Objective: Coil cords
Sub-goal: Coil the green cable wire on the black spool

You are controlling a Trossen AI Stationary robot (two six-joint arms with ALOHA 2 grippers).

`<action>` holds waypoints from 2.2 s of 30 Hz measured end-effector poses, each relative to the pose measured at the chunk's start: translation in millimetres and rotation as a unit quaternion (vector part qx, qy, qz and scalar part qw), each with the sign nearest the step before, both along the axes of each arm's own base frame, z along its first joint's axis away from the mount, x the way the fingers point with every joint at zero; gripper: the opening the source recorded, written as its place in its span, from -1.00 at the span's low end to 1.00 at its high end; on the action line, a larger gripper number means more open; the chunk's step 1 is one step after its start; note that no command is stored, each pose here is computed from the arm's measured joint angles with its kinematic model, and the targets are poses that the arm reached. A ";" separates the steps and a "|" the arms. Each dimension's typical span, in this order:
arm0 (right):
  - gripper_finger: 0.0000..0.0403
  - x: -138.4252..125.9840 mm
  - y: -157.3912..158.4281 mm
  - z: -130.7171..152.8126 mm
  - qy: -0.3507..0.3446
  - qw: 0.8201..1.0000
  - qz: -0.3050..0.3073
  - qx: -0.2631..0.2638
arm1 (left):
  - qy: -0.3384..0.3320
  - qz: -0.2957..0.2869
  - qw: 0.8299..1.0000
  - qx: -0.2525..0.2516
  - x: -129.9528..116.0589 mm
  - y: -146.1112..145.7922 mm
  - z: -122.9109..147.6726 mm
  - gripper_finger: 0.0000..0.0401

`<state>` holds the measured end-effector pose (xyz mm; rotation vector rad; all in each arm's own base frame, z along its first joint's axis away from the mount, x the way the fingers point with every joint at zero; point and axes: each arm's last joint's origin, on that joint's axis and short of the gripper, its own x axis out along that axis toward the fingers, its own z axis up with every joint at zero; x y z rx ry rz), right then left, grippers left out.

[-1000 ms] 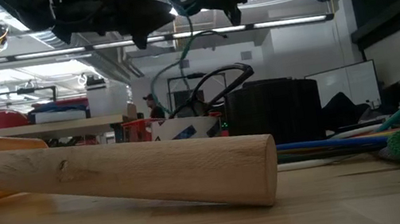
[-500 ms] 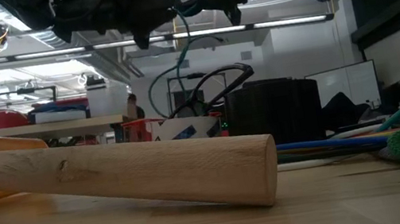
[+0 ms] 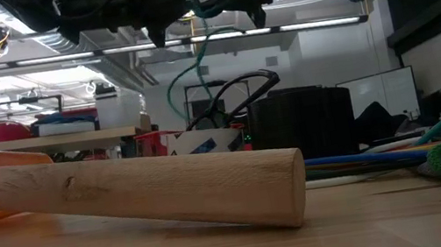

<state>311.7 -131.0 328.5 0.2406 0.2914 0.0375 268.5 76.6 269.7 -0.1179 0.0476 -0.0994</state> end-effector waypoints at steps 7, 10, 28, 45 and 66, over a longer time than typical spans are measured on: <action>-0.99 0.2 0.6 0.3 -0.001 1.000 0.001 0.000 | -0.004 0.010 1.000 0.000 0.1 0.6 0.8 -0.46; -0.99 1.8 4.1 0.4 -0.001 1.000 0.003 -0.002 | -0.004 0.010 1.000 0.000 0.1 0.6 0.9 -0.52; -0.99 -3.0 6.5 7.5 -0.012 1.000 0.002 -0.022 | 0.016 0.019 0.999 -0.040 -0.1 0.9 -2.5 -0.64; -0.99 -50.5 7.9 137.6 -0.145 0.976 -0.025 -0.162 | 0.100 0.024 0.995 -0.018 -2.9 1.0 -19.6 -0.21; -0.99 -62.8 14.6 170.5 -0.171 0.969 -0.025 -0.178 | 0.033 0.094 0.994 0.034 13.7 7.9 -21.2 -0.24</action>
